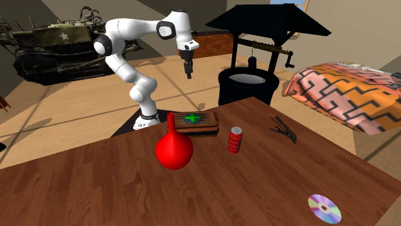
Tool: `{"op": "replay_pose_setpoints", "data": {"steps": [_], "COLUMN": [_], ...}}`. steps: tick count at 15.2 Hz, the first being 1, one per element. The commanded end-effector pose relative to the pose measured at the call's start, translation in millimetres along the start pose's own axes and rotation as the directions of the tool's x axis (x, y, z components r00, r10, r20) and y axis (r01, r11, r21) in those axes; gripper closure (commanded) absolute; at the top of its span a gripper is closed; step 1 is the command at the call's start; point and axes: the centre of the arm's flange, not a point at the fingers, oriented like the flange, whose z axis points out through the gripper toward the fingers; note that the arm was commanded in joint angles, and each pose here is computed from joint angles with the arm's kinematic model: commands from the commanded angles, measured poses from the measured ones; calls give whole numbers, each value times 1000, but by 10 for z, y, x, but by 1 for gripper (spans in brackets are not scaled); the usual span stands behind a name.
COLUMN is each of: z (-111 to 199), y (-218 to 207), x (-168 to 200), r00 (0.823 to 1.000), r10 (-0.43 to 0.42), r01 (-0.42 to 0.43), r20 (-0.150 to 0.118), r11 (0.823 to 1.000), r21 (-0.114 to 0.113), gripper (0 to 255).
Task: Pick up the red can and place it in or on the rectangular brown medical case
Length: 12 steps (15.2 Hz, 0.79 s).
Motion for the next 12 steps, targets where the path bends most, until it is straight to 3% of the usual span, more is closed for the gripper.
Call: {"op": "replay_pose_setpoints", "data": {"steps": [1, 12], "z": [0, 585], "y": [0, 1069], "x": [0, 768], "r00": [1000, 998], "r10": [0, -57], "r01": [0, 57], "r20": [0, 10], "r11": [1000, 998], "r21": [0, -16], "gripper": [0, 0]}}
